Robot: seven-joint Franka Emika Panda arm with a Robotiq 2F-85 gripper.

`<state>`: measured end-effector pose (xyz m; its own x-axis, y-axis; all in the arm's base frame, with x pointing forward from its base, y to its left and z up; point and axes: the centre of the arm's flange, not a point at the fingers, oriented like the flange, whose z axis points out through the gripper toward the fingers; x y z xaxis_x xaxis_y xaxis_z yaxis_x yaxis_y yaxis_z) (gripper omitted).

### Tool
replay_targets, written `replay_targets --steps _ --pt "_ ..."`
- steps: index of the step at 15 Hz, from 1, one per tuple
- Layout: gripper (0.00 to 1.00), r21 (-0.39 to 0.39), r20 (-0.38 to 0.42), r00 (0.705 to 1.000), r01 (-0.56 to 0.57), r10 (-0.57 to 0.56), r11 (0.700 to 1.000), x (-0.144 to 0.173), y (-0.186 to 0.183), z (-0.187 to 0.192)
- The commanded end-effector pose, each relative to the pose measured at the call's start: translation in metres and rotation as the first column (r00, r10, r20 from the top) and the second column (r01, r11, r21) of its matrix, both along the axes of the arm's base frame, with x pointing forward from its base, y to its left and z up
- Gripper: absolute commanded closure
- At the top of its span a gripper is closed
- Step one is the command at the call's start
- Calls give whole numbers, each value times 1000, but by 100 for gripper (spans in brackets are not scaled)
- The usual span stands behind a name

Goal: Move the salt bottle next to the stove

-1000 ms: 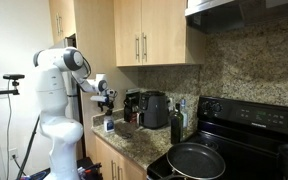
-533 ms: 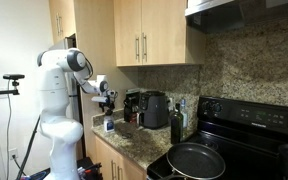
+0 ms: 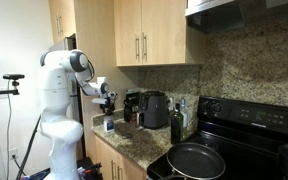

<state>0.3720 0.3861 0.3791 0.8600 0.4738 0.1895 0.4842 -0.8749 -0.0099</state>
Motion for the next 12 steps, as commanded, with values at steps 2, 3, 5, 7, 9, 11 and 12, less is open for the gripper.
replay_targets --steps 2,3,5,7,9,11,12 --pt "0 0 -2 1000 1 -1 1000 0 0 -1" --pt "0 0 -2 1000 1 -1 1000 0 0 -1" --pt "0 -31 -27 1000 4 -5 1000 5 1 -11" --pt "0 -9 -22 1000 -4 3 1000 5 1 -15" --pt "9 0 -7 1000 -12 12 1000 5 0 -22" --pt "34 18 5 1000 -16 16 1000 4 1 -21" --pt "41 20 10 1000 -20 20 1000 4 1 -22"
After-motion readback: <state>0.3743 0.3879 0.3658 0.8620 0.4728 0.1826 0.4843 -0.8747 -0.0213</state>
